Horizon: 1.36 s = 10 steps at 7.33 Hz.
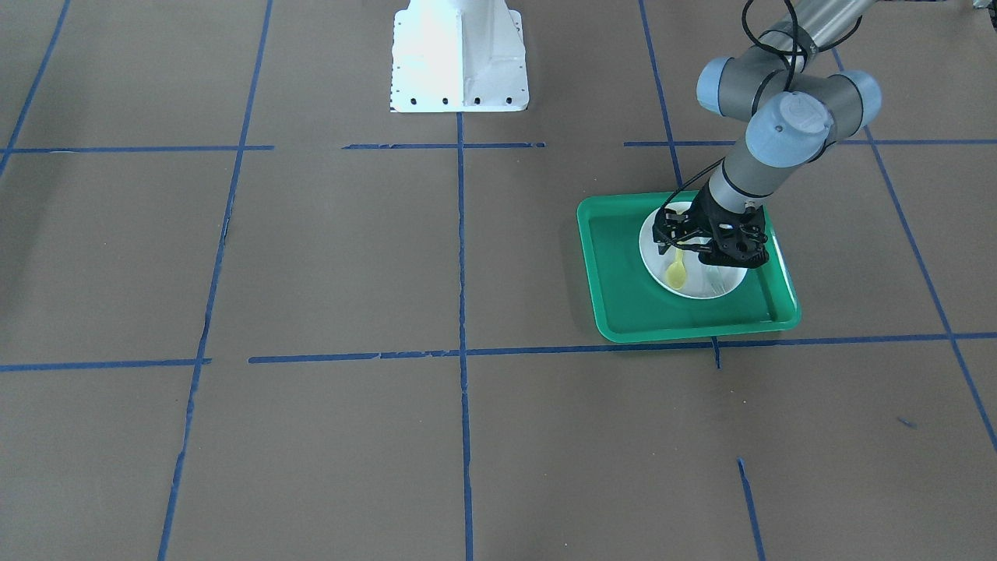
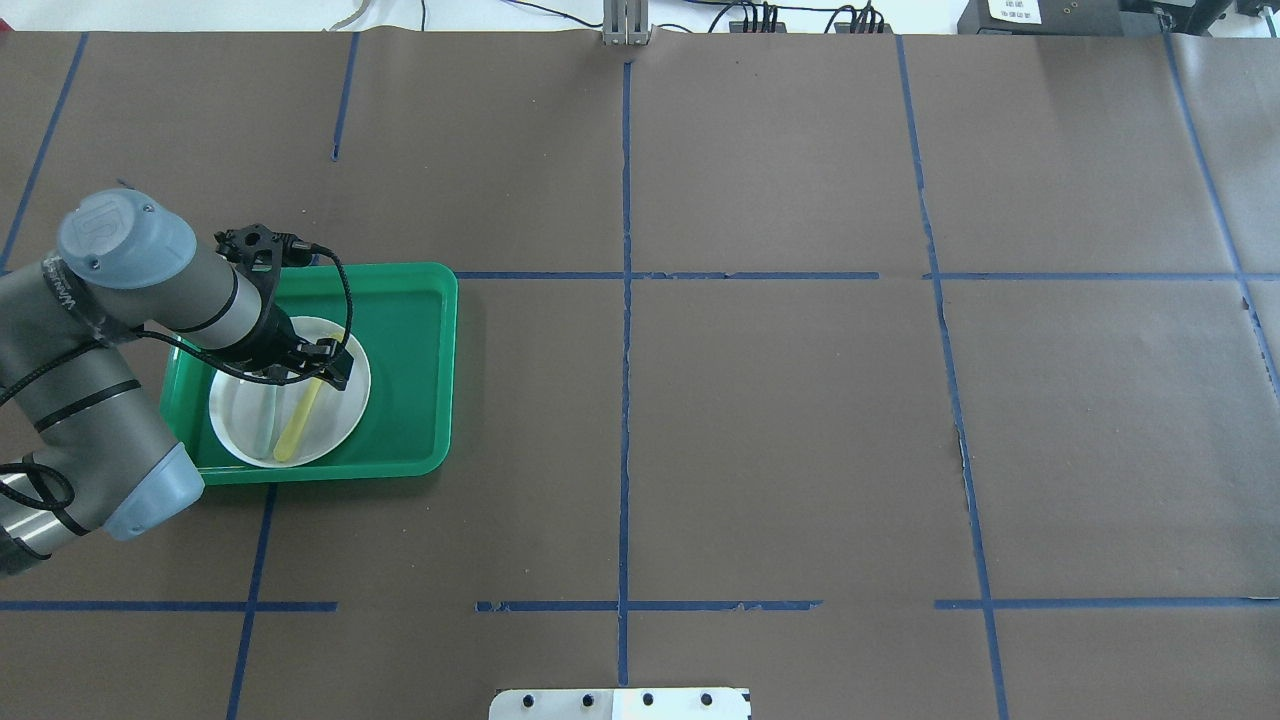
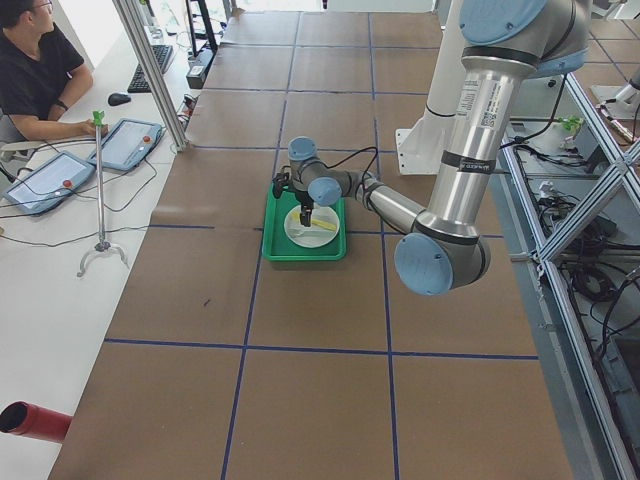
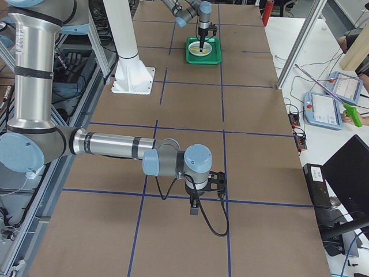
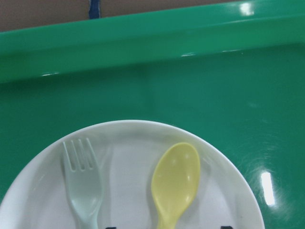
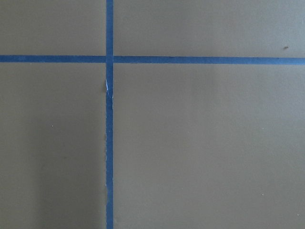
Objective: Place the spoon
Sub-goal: 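Lower the left gripper and close it on the yellow spoon handle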
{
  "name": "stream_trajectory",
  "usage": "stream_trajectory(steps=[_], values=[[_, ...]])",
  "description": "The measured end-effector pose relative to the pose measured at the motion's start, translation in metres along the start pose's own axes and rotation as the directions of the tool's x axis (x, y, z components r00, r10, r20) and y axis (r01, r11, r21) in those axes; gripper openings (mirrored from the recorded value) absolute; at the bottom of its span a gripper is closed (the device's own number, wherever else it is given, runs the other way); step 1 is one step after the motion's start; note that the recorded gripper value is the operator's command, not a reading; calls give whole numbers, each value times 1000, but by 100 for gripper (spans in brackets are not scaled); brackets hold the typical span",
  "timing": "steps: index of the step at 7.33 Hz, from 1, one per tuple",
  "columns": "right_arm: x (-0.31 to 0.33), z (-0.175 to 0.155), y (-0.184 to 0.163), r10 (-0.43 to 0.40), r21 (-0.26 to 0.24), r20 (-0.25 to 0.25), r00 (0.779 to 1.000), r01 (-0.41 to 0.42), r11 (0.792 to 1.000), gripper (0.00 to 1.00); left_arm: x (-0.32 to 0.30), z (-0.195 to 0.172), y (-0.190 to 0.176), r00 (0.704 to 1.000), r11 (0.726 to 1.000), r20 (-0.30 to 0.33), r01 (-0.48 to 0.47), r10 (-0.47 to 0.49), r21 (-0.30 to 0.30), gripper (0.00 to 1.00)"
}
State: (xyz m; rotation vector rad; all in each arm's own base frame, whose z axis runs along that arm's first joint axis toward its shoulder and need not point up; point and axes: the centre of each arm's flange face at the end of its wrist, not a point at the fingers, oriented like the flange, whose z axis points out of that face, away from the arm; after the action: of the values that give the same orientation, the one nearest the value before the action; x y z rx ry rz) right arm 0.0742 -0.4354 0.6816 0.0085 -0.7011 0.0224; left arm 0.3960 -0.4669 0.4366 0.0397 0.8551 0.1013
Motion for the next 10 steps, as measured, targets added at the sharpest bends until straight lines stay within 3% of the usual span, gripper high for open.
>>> stream_trajectory(steps=[6,7,10], values=[[0,0,0,1,0,0,1000,-1,1000,100,-1,6,1,1000,1000,0,-5,5,-6,70],[0,0,0,0,0,0,1000,0,1000,100,-1,8,3,1000,1000,1,-6,6,-9,63],[0,0,0,0,0,0,1000,0,1000,100,-2,8,4,1000,1000,2,-3,3,-12,22]])
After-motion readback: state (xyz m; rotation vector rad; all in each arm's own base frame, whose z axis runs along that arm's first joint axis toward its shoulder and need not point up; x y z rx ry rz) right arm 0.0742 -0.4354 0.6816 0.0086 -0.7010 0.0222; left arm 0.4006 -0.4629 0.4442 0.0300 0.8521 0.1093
